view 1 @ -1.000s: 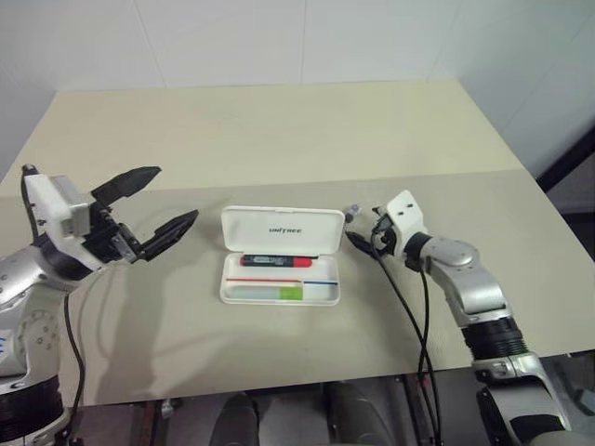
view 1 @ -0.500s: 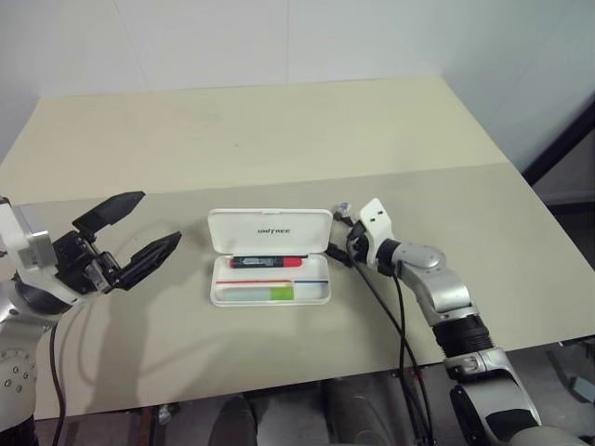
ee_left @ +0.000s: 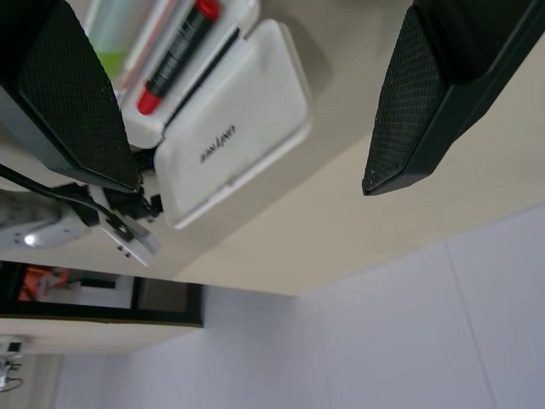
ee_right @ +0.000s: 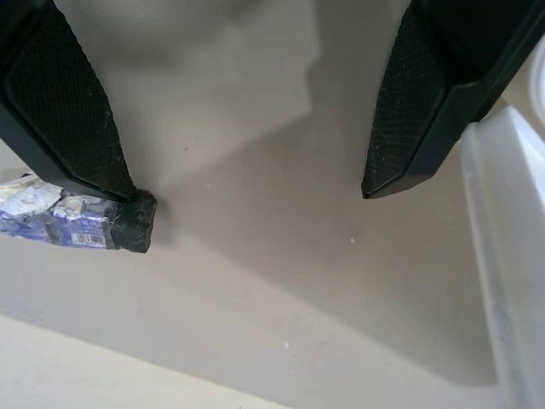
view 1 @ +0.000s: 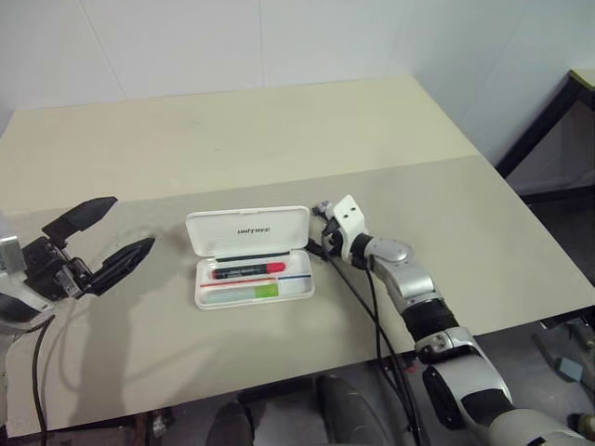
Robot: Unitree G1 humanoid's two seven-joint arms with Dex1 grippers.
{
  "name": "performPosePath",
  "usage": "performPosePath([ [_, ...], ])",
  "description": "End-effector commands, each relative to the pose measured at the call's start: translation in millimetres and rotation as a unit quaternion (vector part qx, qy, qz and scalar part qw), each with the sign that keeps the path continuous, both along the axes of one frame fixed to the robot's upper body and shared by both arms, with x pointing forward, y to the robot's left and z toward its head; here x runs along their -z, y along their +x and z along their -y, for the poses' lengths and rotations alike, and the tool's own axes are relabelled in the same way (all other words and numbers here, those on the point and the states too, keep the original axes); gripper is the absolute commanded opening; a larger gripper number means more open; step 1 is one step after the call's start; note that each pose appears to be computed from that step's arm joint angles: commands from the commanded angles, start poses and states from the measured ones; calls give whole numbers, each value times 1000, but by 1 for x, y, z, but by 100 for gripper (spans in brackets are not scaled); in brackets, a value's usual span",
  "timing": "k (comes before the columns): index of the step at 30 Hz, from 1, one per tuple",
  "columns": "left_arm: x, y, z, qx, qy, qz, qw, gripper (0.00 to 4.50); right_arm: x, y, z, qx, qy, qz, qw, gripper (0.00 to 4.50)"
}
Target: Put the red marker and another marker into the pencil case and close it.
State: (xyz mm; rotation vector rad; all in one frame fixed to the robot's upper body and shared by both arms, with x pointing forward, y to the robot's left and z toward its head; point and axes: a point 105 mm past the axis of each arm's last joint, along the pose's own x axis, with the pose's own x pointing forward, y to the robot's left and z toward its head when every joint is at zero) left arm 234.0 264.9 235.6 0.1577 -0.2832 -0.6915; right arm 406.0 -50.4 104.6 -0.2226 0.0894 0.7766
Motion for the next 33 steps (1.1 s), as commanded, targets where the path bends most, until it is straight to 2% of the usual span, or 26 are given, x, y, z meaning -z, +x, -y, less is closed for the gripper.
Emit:
performPosePath([
  [1,-10,-2,0,-7,19,22,1000,447,14,10,15,54,-26,-13,998,450],
  [14,-7,5,7,-4,21,24,999,447,33,25,18,97,-48,-79,991,450],
  [20,-6,7,9,-4,22,24,999,447,26,37,21,141,-40,-71,987,450],
  [27,-7,9,10,-2,21,29,999,447,9,56,48,246,-29,-48,968,450],
  [33,-7,10,10,-2,21,30,999,447,7,59,64,277,-32,-45,959,450],
])
